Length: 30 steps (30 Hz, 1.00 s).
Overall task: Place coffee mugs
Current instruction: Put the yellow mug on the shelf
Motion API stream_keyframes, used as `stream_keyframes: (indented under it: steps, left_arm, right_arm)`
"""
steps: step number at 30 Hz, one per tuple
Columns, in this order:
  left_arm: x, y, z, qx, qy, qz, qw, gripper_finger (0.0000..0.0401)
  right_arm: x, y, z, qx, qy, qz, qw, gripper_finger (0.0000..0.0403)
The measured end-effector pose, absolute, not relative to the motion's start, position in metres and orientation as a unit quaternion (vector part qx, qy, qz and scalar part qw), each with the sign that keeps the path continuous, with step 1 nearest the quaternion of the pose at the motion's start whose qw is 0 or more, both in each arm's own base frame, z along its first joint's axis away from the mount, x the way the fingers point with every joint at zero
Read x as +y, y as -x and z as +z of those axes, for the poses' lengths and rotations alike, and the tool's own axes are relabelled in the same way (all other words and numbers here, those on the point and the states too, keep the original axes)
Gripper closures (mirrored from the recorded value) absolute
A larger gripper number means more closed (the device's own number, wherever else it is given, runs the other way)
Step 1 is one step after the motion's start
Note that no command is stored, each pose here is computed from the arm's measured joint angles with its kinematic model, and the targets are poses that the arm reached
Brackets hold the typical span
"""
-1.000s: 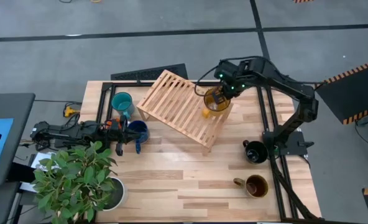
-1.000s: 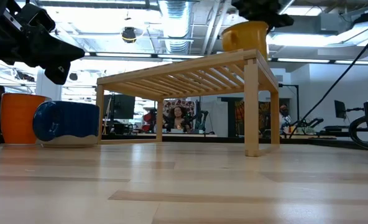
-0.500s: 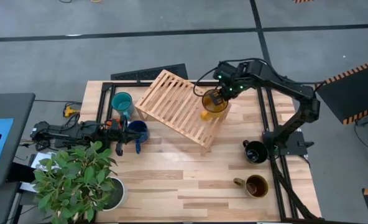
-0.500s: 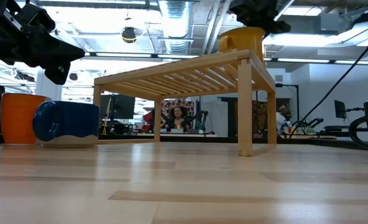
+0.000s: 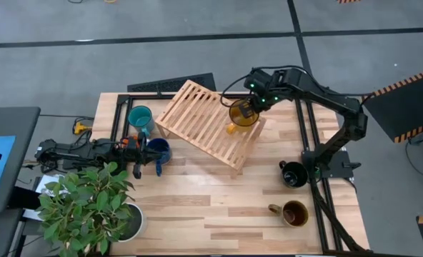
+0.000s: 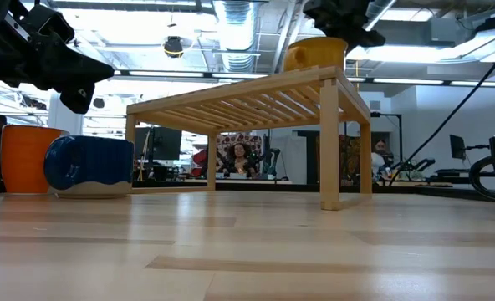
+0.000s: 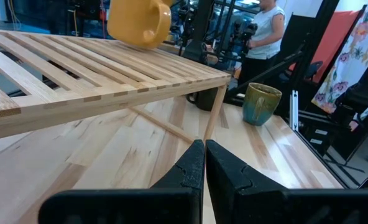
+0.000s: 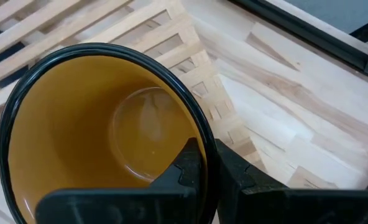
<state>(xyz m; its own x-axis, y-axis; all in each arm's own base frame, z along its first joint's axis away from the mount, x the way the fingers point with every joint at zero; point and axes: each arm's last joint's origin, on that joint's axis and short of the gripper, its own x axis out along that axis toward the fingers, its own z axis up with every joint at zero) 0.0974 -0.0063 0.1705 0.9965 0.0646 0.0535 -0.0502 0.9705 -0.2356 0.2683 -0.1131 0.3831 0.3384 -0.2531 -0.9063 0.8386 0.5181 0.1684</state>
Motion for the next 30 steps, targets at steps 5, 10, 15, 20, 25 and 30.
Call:
stream_keyframes:
  steps: [5, 10, 15, 20, 25, 30]
  left_arm:
    - [-0.0063, -0.0974, 0.1705, -0.030, 0.118, 0.029, 0.992, 0.0401]
    - [-0.0063, -0.0974, 0.1706, -0.031, 0.118, 0.029, 0.992, 0.0401]
    - [-0.0063, -0.0974, 0.1706, -0.030, 0.118, 0.029, 0.992, 0.0401]
    - [-0.0063, -0.0974, 0.1706, -0.030, 0.118, 0.029, 0.992, 0.0401]
    - [-0.0063, -0.0974, 0.1705, -0.030, 0.118, 0.029, 0.992, 0.0401]
    - [-0.0063, -0.0974, 0.1705, -0.030, 0.118, 0.029, 0.992, 0.0401]
  right_arm:
    - [-0.1127, -0.2680, 0.3829, 0.446, -0.331, -0.365, 0.747, 0.0340]
    - [-0.1125, -0.2672, 0.3831, 0.448, -0.331, -0.367, 0.745, 0.0328]
    - [-0.1125, -0.2665, 0.3831, 0.449, -0.330, -0.369, 0.744, 0.0324]
    - [-0.1124, -0.2665, 0.3831, 0.446, -0.336, -0.373, 0.741, 0.0323]
    - [-0.1147, -0.2657, 0.3830, 0.444, -0.340, -0.376, 0.739, 0.0311]
    - [-0.1163, -0.2649, 0.3829, 0.444, -0.339, -0.378, 0.738, 0.0263]
